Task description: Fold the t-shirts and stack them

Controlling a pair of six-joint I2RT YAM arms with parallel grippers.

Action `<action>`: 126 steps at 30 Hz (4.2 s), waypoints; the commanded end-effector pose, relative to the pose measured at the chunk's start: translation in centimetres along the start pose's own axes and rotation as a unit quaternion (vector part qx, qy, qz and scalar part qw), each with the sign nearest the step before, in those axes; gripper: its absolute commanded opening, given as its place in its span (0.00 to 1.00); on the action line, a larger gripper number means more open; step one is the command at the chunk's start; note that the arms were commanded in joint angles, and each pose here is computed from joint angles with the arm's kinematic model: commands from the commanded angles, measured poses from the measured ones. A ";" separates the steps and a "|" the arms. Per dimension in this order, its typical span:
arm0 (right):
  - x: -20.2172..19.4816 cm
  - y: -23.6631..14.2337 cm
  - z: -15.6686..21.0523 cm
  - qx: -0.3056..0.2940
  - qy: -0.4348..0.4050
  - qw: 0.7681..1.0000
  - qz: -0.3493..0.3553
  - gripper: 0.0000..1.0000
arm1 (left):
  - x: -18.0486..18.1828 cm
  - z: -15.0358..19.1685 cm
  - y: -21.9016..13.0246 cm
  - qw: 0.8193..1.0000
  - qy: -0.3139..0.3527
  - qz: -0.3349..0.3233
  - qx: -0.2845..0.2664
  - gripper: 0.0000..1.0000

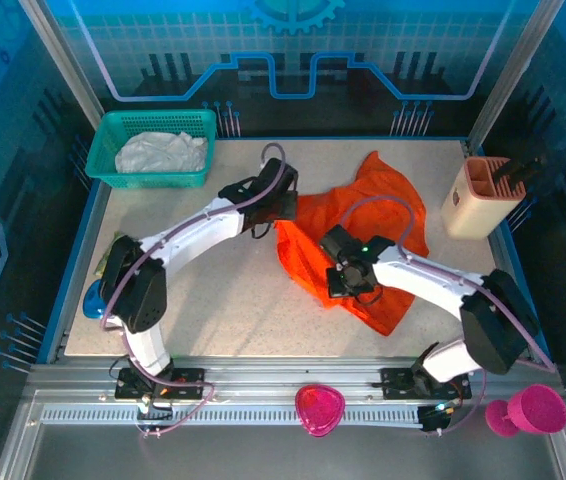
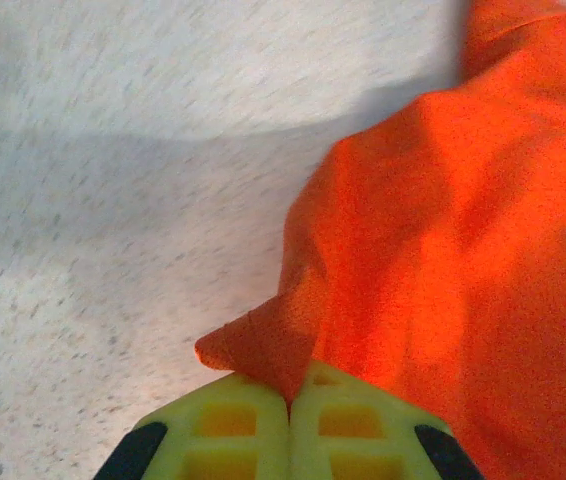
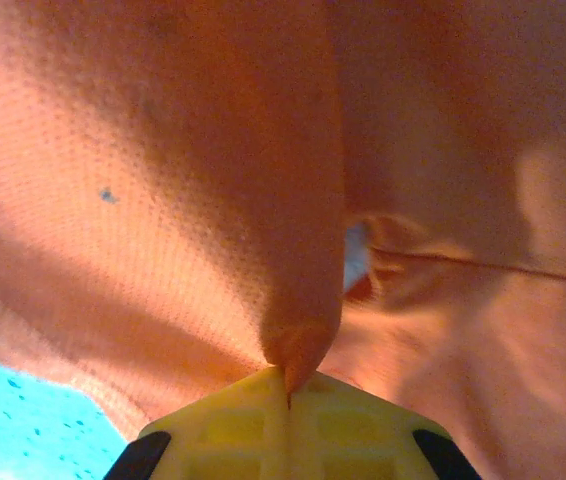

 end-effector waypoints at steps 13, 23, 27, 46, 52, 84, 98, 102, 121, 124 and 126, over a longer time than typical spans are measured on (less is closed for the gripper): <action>-8.1 -1.5 1.5 -0.001 0.098 0.990 0.102 0.00 | -4.6 12.8 -2.9 0.982 0.145 -0.065 0.099 0.86; -9.3 -1.8 1.2 -0.010 0.113 0.988 0.106 0.00 | 0.0 12.9 -3.6 0.987 0.024 -0.115 0.112 0.54; -9.3 -1.3 1.4 -0.004 0.113 0.988 0.102 0.00 | 2.2 14.6 -1.0 0.983 -0.038 -0.093 0.157 0.43; -8.5 -4.3 -1.2 -0.037 0.091 0.993 0.062 0.68 | -1.9 11.8 7.0 0.987 -0.030 -0.001 0.160 0.00; -9.0 -5.7 -2.4 -0.058 0.096 0.992 0.058 0.68 | -4.0 5.0 2.2 0.996 0.025 0.012 0.082 0.00; -15.2 -13.0 0.2 -0.166 0.194 0.961 0.107 0.64 | -17.6 13.5 -2.4 0.964 0.226 0.030 0.136 0.80; -18.7 -13.7 -1.4 -0.177 0.237 0.947 0.129 0.60 | -14.5 16.6 0.4 0.961 0.056 0.127 0.241 0.42; -19.8 -14.1 -1.4 -0.184 0.253 0.942 0.122 0.59 | -14.7 17.1 1.7 0.962 0.054 0.115 0.243 0.42; -20.2 -13.3 -0.8 -0.179 0.259 0.943 0.108 0.55 | -14.7 17.9 5.8 0.958 0.019 0.126 0.257 0.36; -20.2 -13.3 -0.7 -0.178 0.258 0.944 0.108 0.55 | -14.8 17.9 5.8 0.957 0.017 0.131 0.257 0.30; -20.2 -13.2 -0.7 -0.176 0.257 0.944 0.108 0.54 | -14.7 17.9 5.8 0.958 0.015 0.128 0.255 0.25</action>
Point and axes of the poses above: each hand's point on the last joint's axis, 136 mm out from that joint toward the fingers, its own y axis out along the fingers, its own x axis along the line the jaws close on, z = x × y, the point moved 8 cm from there along -y, back along the fingers, and after that the axes turned 4 degrees about -y, right-handed, at the moved point
